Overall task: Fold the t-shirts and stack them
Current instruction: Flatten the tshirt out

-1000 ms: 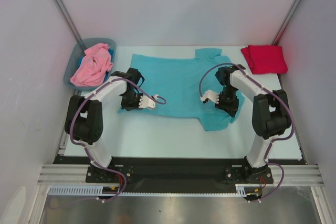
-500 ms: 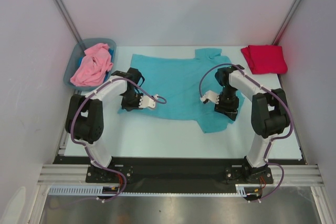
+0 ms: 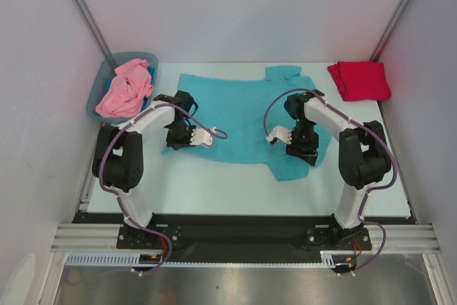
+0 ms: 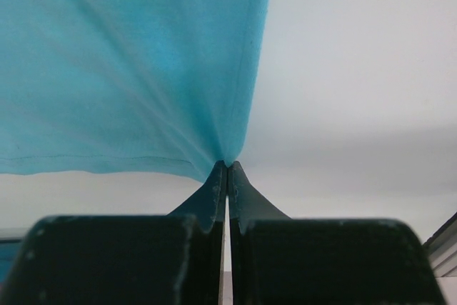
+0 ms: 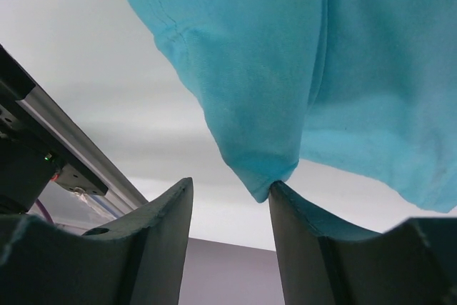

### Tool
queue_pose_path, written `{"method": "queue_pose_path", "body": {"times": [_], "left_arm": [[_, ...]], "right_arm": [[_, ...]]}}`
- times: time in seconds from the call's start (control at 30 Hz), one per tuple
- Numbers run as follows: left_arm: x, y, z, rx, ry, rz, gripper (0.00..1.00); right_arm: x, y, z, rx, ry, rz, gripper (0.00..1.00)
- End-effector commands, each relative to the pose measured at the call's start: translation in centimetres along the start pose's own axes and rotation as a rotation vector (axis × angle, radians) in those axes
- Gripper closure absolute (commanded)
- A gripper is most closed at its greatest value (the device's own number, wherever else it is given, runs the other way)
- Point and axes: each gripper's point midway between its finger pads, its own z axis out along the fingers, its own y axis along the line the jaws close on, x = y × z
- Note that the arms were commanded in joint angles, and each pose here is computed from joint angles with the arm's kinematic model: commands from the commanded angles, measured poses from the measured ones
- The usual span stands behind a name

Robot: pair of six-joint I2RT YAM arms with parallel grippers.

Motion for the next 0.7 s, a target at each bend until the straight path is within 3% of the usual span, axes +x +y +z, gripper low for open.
{"method": "queue_pose_path", "body": {"times": [0.0,0.13,0.17,0.3,0.5,0.67], "left_arm": [[-0.6,1.1,-0.9,-0.026,-0.021,0.006,1.0],[-0.7,1.2,-1.0,-0.03,-0.022,0.003,1.0],[-0.7,1.2,-1.0,-0.029,-0.02,0.004,1.0],[-0.5,1.1,-0.9,-0.028,-0.014,0.007,1.0],[-0.6,1.1,-0.9,-0.028,-0.019,0.003,1.0],[-0.8,1.0,-0.9,-0.025,-0.026,-0.002,1.0]], "right_arm": [[-0.8,0.7,-0.6,-0.015,0.003,-0.013,0.48],[-1.3,0.0,-0.1,0.016,-0.003,-0.007,0.63],[-1.3,0.0,0.0,0.016,-0.002,-0.009,0.75],[-1.3,-0.4,0.1,0.027,0.0,-0.006,1.0],[-1.4,-1.0,0.0,0.047,-0.009,0.006,1.0],[-1.5,-4.3,-0.6,0.188,-0.029,0.057,1.0]]}}
